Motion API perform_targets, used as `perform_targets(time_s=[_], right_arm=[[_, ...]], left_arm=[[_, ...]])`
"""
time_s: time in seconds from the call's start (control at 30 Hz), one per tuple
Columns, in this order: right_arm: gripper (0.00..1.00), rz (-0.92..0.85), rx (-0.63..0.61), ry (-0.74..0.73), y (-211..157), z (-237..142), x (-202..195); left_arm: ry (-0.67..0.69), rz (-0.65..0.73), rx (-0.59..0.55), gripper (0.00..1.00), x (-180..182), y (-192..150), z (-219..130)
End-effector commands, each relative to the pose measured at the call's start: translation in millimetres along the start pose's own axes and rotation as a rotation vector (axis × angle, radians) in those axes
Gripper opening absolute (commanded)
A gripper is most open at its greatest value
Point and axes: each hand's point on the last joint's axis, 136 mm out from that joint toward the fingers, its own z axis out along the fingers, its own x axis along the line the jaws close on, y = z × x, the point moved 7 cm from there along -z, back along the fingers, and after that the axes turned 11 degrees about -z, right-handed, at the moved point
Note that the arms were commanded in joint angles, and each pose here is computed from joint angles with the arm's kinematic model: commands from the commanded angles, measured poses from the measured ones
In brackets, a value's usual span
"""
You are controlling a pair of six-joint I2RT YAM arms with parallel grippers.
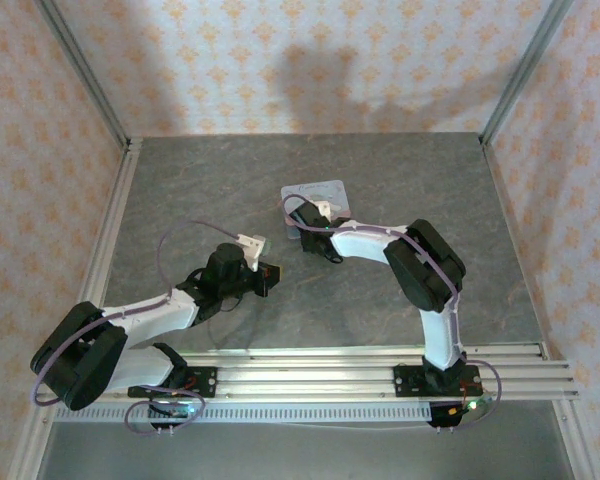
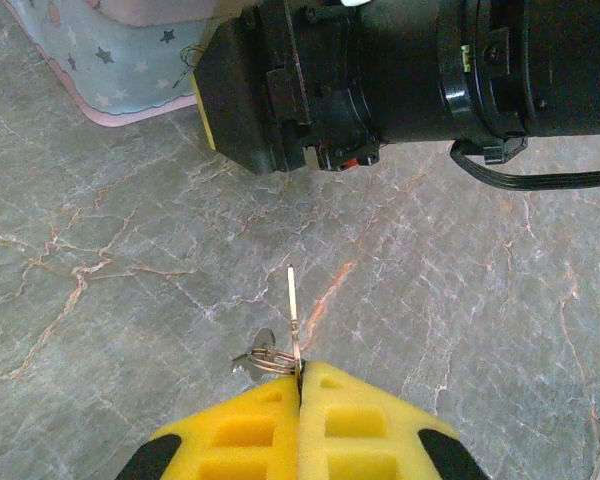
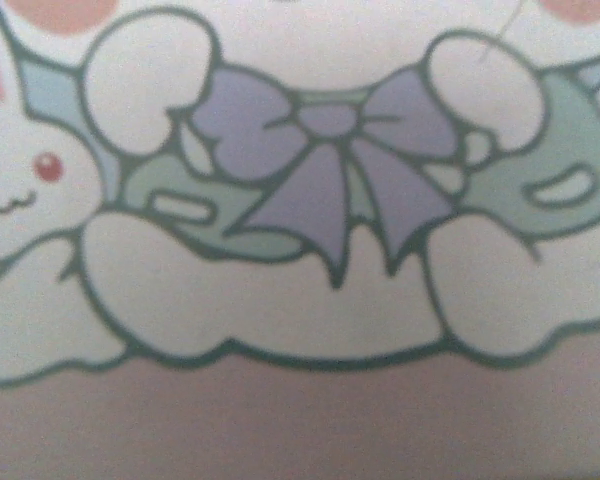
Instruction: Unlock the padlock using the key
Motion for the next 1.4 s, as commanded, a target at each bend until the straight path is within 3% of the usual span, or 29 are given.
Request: perform_targets(time_s=[0.0,0.23,0.47,0.83,0.97,1.37], right_arm=[[0.5,-0.035,-0.04,-0.055,5.8,4.9,-3.3],[0.49,-0.053,-0.053,-0.038,9.4,12.9,1.7],[0.42,-0.056,-0.045,-0.033,11.6,20.1,0.2],[0.09,-0.086,-0.081,0.025,18.3,13.9,1.9],[0.0,-0.055,-0.074,0.114,18.4,6.3,-1.8],[0.0,0.061,-0.019,0.457,17.5,-33.2,-8.5]], left_arm=[[0.004,0.034,-0.023,0.0,-6.3,6.9,-0.1],[0.009,0.036,-0.027,0.0,-6.4,7.0,-2.0],[0.013,0.039,-0.022,0.0,-5.7,5.6,-1.9],[0.003,0.043,-0.007,0.0,-6.1,2.1,0.8],[-0.017,0.029,-0.003,0.0,-7.3,0.5,1.4],[-0.05,0.035,-0.062,0.0,-9.7,-9.2,-12.5]])
